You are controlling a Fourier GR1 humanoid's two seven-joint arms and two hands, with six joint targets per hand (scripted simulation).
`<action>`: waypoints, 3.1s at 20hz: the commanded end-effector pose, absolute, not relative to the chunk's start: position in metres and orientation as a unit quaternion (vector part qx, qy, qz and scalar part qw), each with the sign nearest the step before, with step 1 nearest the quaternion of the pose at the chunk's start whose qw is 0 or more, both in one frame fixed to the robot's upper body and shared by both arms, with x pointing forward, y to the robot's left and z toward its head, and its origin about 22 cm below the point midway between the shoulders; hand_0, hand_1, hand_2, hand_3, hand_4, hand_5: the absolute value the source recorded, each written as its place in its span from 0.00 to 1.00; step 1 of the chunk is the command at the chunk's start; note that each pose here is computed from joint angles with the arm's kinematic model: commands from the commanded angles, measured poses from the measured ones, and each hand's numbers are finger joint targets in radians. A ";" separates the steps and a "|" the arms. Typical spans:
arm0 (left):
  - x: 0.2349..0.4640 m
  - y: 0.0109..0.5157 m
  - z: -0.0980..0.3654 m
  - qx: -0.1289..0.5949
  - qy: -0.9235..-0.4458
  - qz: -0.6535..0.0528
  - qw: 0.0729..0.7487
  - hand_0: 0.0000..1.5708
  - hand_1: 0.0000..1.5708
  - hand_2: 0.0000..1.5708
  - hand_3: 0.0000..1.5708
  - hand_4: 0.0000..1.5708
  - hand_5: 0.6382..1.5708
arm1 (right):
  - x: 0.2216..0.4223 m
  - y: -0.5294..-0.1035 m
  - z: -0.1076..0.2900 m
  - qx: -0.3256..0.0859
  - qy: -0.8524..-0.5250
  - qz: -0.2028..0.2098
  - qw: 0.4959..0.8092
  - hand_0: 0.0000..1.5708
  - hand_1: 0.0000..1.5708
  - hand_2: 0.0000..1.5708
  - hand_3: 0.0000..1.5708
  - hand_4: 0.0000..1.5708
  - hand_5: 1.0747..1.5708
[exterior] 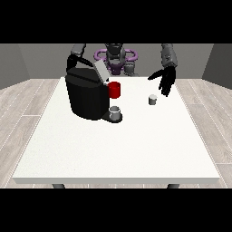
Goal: Insert the coffee pod into the coffee machine and close the lid
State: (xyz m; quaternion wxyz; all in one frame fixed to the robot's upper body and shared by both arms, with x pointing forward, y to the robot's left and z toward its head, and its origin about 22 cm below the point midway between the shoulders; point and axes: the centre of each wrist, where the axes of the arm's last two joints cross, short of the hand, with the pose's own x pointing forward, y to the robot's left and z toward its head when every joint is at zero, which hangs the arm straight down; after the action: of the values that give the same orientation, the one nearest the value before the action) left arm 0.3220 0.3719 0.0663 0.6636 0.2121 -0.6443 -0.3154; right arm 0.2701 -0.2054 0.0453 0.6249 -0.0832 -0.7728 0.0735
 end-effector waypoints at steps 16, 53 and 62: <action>0.360 0.340 0.036 0.320 -0.632 -0.413 0.572 0.68 0.68 0.70 0.58 0.29 1.00 | 0.290 -0.199 0.030 -0.078 -0.743 0.067 0.661 0.00 0.00 0.00 0.00 0.00 1.00; 0.428 0.277 0.111 0.219 -0.590 -0.533 0.566 0.91 0.91 0.89 0.85 0.35 1.00 | 0.289 -0.207 -0.045 -0.114 -0.661 0.073 0.738 0.00 0.00 0.00 0.00 0.00 1.00; 0.434 0.222 0.132 0.190 -0.593 -0.556 0.551 0.85 0.85 0.87 0.86 0.36 1.00 | 0.299 -0.223 -0.041 -0.119 -0.652 0.063 0.746 0.00 0.00 0.00 0.00 0.00 1.00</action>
State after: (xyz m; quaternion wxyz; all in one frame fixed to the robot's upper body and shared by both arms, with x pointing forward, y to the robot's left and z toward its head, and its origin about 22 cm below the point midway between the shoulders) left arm 0.4315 0.2343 0.1149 0.5628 0.2008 -0.5883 -0.5449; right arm 0.2990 -0.2141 -0.0395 0.7409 -0.1200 -0.6570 0.0708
